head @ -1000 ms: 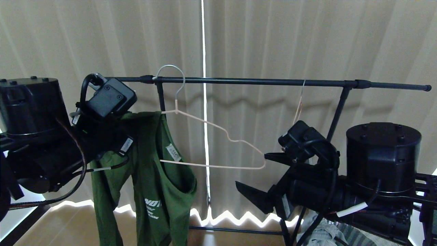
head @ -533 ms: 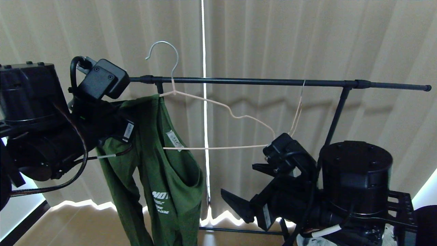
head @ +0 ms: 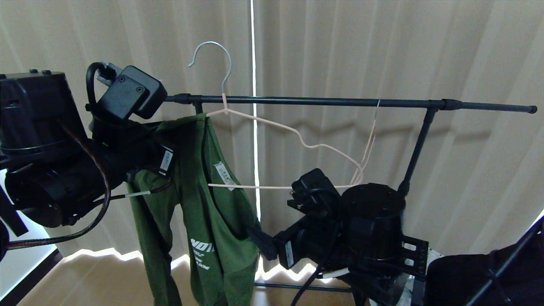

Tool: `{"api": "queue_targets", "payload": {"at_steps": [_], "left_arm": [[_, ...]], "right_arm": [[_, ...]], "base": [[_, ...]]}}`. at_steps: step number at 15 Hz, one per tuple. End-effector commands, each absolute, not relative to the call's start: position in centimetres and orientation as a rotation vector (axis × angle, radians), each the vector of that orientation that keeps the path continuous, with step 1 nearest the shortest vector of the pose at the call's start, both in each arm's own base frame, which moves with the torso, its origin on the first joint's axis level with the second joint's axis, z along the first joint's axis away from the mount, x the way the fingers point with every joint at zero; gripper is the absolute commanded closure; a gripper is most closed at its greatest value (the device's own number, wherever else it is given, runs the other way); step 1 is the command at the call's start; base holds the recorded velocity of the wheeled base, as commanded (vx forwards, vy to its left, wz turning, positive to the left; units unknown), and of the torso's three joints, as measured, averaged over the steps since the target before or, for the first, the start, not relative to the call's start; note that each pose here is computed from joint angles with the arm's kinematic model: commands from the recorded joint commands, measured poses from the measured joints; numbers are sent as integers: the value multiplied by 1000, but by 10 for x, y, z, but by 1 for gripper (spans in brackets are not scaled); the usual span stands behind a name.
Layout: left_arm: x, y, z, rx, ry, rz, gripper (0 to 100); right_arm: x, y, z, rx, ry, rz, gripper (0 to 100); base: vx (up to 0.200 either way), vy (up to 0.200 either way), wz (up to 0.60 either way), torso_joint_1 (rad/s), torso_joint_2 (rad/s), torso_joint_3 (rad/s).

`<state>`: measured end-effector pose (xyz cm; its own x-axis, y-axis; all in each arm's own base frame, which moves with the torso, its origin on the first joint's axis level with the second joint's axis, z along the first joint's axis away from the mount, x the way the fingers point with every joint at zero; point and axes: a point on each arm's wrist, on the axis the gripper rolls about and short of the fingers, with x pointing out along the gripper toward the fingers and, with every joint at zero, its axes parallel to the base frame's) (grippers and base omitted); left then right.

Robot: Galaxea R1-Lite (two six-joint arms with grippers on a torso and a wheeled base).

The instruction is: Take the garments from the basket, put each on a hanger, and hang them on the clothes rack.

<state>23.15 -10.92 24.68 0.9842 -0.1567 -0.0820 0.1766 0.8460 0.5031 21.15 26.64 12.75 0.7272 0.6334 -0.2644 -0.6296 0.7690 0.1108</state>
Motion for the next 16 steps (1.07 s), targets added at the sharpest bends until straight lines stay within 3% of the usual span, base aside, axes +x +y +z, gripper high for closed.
{"api": "queue_targets", "payload": {"at_steps": [1, 7, 8, 11, 16], "left_arm": [[225, -112, 251, 528, 17, -192, 100], [220, -112, 254, 523, 2, -201, 100], [220, -112, 255, 523, 0, -200, 100], [220, -110, 256, 521, -1, -189, 100], [227, -91, 240, 549, 71, -118, 100]], "right_arm": [[224, 282, 112, 10, 319, 677, 0], [230, 287, 101, -3, 335, 655, 0], [230, 285, 99, -8, 342, 649, 100], [231, 277, 100, -10, 342, 604, 100], [218, 225, 133, 27, 291, 532, 100]], "base": [[0, 0, 0, 0, 0, 0], [0, 0, 0, 0, 0, 0], [0, 0, 0, 0, 0, 0], [0, 0, 0, 0, 0, 0], [0, 0, 0, 0, 0, 0]]}}
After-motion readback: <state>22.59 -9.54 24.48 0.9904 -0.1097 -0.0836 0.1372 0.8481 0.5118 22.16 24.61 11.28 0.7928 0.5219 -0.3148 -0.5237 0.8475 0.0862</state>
